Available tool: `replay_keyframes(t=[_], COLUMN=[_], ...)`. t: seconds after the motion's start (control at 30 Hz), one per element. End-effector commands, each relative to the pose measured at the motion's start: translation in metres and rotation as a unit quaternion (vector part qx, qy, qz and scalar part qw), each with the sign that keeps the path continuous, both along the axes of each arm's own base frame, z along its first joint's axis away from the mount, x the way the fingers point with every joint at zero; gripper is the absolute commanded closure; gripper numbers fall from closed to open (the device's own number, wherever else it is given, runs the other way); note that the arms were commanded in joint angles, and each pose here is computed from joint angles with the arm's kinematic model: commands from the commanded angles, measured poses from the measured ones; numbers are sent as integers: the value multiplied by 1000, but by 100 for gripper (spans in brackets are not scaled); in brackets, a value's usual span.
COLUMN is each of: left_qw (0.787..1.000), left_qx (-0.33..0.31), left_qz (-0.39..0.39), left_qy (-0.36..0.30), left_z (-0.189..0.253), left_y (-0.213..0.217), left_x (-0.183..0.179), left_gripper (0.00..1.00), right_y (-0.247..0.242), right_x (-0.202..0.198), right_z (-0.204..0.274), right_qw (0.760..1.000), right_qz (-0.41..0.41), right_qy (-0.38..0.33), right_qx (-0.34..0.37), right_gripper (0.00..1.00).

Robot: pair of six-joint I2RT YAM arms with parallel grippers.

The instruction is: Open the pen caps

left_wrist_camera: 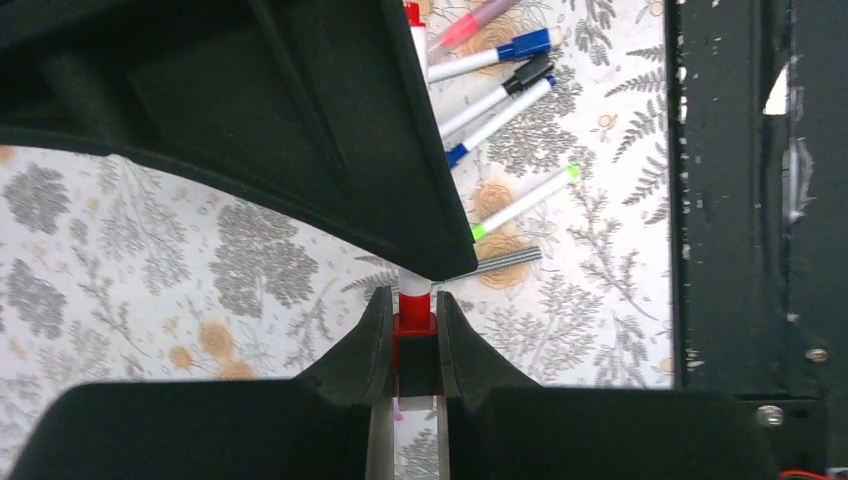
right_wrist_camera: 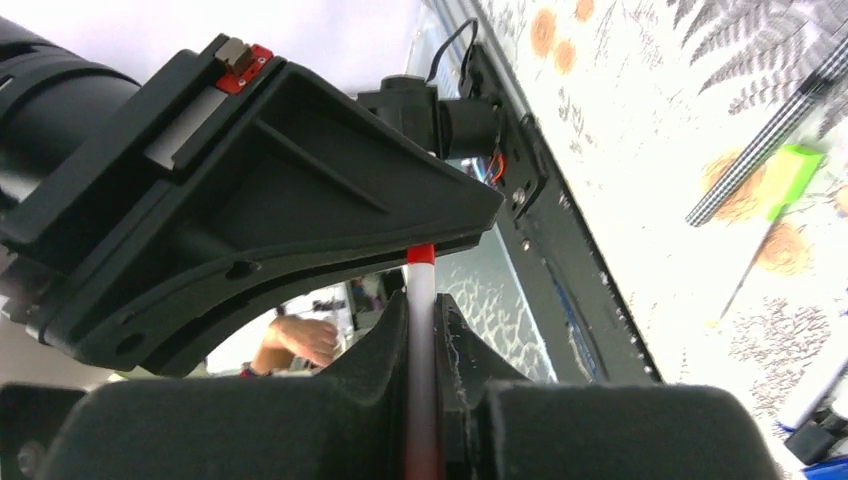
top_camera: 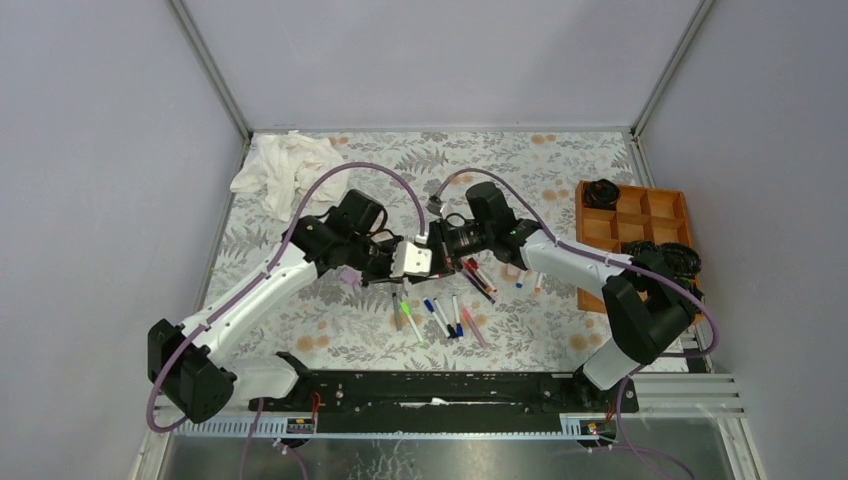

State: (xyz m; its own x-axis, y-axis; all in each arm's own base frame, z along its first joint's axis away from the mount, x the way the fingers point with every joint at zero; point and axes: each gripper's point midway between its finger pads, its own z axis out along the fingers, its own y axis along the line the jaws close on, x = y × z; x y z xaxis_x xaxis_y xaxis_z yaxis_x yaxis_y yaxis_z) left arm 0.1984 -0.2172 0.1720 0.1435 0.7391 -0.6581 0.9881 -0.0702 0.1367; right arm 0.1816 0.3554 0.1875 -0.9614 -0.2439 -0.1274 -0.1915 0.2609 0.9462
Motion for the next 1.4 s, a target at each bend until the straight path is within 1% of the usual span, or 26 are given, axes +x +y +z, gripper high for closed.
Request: replay_keyframes(t=[0.0, 0.13, 0.2, 0.27, 0.33, 0.4, 0.47, 0.53, 0.63, 0.77, 0.8, 1.03, 1.13, 1.23, 1.27, 1.3, 1.33, 1.37], left_qw=[985, 979, 977, 977, 979, 977, 971, 966, 960, 954, 953, 945, 944, 945, 945, 945, 945, 945], left_qx=[169, 193, 199, 192, 170, 151, 138, 133, 128, 135, 138, 151, 147, 136, 131, 124, 116, 105], left_qz=[43, 65, 76, 90, 114, 151, 194, 223, 248, 265, 268, 285, 288, 288, 291, 295, 299, 302], left_qy=[-11, 1, 6, 1, -13, -13, -7, 8, 29, 38, 41, 57, 67, 68, 65, 65, 68, 71], left_z=[-31, -51, -60, -66, -73, -82, -92, -103, -118, -136, -140, -158, -155, -144, -138, -131, -124, -115], left_y=[98, 123, 128, 127, 119, 113, 108, 105, 101, 101, 102, 110, 108, 105, 104, 103, 102, 100], left_x=[17, 35, 41, 47, 59, 70, 85, 94, 102, 111, 112, 115, 113, 113, 116, 118, 120, 122], left_gripper=[100, 100, 100, 100, 100, 100, 100, 97, 94, 89, 88, 79, 71, 51, 47, 40, 8, 2], right_y=[-45, -54, -56, -58, -63, -75, -96, -118, -148, -175, -176, -203, -214, -226, -229, -233, -235, -237], right_x=[-27, -21, -17, -13, -1, 21, 48, 71, 95, 118, 122, 152, 159, 161, 161, 161, 160, 160], right_z=[-9, -9, -9, -12, -23, -41, -58, -67, -76, -85, -88, -105, -98, -97, -98, -101, -103, -106], right_qw=[998, 998, 998, 998, 995, 983, 955, 921, 870, 818, 813, 745, 721, 702, 697, 693, 690, 687], right_qz=[22, 4, -5, -14, -42, -90, -155, -221, -295, -354, -358, -405, -425, -433, -434, -436, -436, -437], right_qy=[58, 54, 54, 46, 20, -25, -73, -117, -159, -193, -198, -232, -247, -250, -248, -246, -243, -241], right_qx=[-31, -34, -38, -52, -89, -155, -244, -298, -363, -410, -415, -476, -488, -508, -514, -520, -524, -528], right_gripper=[100, 100, 100, 100, 100, 100, 100, 100, 100, 100, 100, 100, 100, 100, 100, 100, 100, 100])
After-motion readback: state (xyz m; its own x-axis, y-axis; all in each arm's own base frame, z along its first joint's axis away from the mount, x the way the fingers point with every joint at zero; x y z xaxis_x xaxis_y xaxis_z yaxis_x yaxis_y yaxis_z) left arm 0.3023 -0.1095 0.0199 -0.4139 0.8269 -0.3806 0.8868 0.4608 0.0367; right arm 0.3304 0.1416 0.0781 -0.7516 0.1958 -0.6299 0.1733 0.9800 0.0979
